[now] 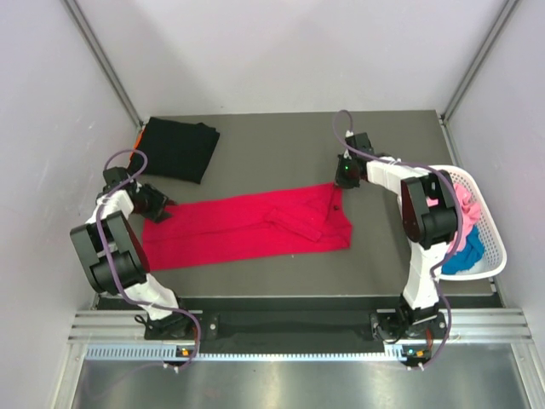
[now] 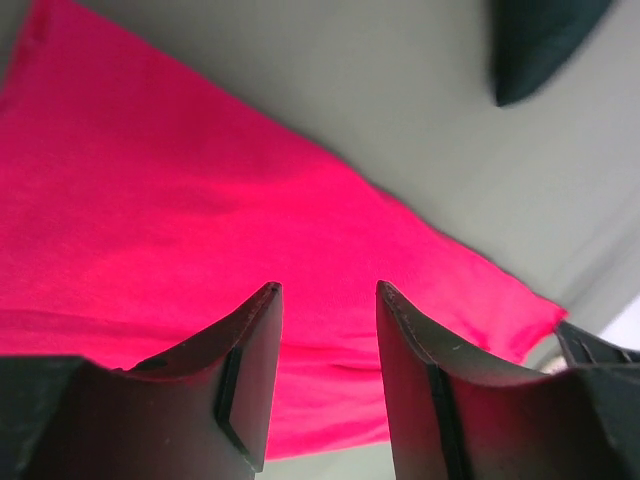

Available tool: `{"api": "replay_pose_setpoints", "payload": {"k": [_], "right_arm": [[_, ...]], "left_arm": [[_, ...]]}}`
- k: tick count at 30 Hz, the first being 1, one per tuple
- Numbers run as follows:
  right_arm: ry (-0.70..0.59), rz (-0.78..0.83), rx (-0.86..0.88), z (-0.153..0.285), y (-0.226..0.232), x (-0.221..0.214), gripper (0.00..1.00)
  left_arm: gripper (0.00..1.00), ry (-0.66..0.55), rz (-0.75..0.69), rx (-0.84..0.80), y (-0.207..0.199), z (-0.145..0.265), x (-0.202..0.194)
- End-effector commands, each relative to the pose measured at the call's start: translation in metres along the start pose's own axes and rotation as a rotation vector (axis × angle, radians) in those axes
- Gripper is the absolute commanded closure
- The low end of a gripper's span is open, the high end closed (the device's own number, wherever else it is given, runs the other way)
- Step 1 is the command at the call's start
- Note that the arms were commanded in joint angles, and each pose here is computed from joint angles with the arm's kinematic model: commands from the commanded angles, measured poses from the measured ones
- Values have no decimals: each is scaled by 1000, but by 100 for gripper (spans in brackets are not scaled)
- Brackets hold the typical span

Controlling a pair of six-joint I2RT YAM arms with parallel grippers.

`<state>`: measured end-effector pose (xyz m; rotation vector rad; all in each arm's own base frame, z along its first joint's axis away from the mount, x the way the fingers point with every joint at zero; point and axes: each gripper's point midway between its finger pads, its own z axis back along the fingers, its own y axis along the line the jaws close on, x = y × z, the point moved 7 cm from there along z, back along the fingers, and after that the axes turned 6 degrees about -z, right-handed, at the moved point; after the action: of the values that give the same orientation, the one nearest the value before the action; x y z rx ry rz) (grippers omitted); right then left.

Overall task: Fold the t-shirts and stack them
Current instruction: Fold the tshirt

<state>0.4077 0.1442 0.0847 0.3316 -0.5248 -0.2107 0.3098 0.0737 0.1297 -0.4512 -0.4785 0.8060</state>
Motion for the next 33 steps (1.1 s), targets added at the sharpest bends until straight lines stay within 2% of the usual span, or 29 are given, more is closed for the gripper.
{"api": "replay_pose_setpoints", "payload": {"k": [1,9,13,19,22,25,26,29,33], "right_arm": [[-25,12,-74,-3,-12,10,100],[-37,2,-110,-10,-25,12,100],[-33,10,-100,-16,-22,19,100],[-57,46,-74,-14,-15,33,100],[-48,60,-39,-12,-9,37,100],[-52,68,20,-3,2,41,93],[-57,71,37,0,3,44,87],[-83,94,82,16,13,59,83],[-81,114,116,37,19,67,78]], "left_arm": [[52,-48,-26,49,10,-12,8],[52,-23,-4,279,50,-37,5],[52,-50,30,286,50,-38,5],[52,-153,-7,254,25,-9,29],[52,-215,-64,175,-3,15,39],[52,-213,-150,81,-34,25,30],[51,-223,-181,25,-46,30,26],[50,-123,-209,-133,-67,28,1],[51,15,-303,-251,-84,19,-39]]}}
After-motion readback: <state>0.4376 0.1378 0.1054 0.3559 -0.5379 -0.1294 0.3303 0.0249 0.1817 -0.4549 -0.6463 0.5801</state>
